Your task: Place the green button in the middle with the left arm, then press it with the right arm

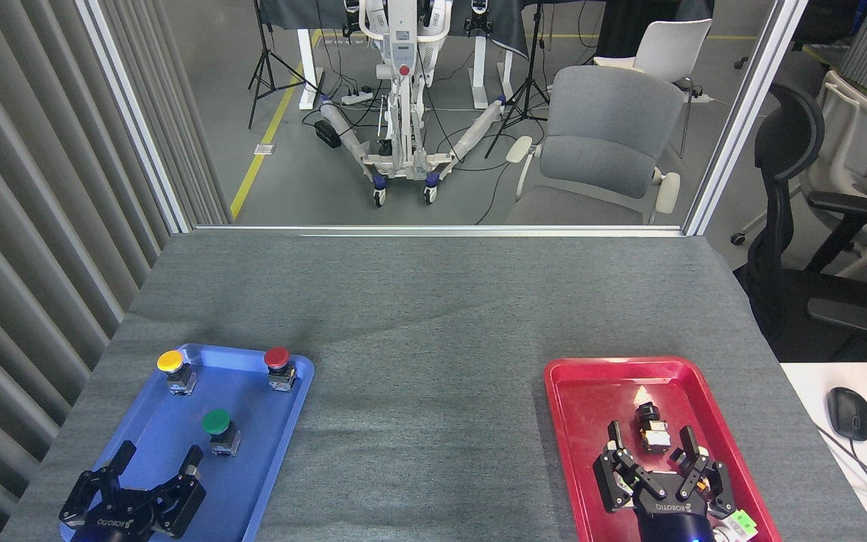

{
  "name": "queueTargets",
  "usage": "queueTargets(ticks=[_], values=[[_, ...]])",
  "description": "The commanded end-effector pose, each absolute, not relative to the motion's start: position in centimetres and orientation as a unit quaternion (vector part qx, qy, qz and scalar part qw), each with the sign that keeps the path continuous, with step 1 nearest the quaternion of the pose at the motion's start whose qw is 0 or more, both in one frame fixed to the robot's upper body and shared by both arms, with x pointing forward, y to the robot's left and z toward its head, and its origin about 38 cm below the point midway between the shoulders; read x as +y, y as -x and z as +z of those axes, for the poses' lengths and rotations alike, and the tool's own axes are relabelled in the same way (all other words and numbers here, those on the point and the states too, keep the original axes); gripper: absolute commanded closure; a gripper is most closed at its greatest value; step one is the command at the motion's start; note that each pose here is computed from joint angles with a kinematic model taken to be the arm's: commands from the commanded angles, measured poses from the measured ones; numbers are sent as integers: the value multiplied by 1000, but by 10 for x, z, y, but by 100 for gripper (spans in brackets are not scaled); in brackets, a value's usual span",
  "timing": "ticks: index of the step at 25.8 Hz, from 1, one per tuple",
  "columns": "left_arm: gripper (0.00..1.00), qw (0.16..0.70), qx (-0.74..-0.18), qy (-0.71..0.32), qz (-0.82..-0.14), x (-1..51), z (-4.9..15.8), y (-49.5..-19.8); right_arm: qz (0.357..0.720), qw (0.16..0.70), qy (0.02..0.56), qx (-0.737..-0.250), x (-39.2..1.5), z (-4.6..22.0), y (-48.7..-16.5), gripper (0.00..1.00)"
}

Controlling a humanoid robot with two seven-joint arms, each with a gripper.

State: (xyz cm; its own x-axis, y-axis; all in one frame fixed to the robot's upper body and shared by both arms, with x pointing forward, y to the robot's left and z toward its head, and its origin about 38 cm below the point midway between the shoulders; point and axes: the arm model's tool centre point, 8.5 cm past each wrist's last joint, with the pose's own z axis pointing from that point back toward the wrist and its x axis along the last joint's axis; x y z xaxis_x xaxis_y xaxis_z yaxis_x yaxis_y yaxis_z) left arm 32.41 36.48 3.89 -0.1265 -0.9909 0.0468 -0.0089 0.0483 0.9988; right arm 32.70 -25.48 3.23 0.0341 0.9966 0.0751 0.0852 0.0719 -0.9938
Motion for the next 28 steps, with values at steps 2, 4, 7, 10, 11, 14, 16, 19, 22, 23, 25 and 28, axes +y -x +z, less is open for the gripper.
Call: queueTargets(ticks=[2, 4, 7, 10, 11, 14, 16, 19, 22, 23, 25, 28], values=[[0, 482, -542, -463, -509, 368, 37, -327, 452, 506, 510, -529, -255, 32, -327, 0], [0, 478, -539, -462, -517, 368, 40, -328, 451, 506, 510, -529, -255, 33, -328, 0], [0, 476, -541, -458, -521, 368, 40, -327, 451, 506, 510, -529, -255, 33, -328, 0], [0, 476, -538, -463, -520, 373, 40, -324, 451, 506, 511, -529, -255, 33, -328, 0], [0, 476, -539, -462, -520, 373, 39, -323, 451, 506, 511, -529, -255, 33, -328, 0], [0, 472, -542, -464, -518, 371, 42, -325, 451, 506, 511, -529, -255, 33, -328, 0], [0, 469, -544, -464, -519, 371, 44, -327, 451, 506, 510, -529, -255, 33, -328, 0], [0, 465, -544, -466, -520, 373, 47, -330, 452, 505, 511, -529, -255, 33, -328, 0], [0, 461, -544, -470, -520, 375, 51, -333, 451, 507, 510, -529, -254, 32, -327, 0], [0, 461, -544, -471, -520, 376, 52, -334, 450, 507, 510, -530, -254, 32, -327, 0], [0, 458, -543, -472, -522, 376, 52, -334, 451, 507, 509, -530, -253, 32, -327, 0], [0, 458, -543, -473, -522, 375, 53, -334, 449, 507, 510, -531, -253, 32, -328, 0]])
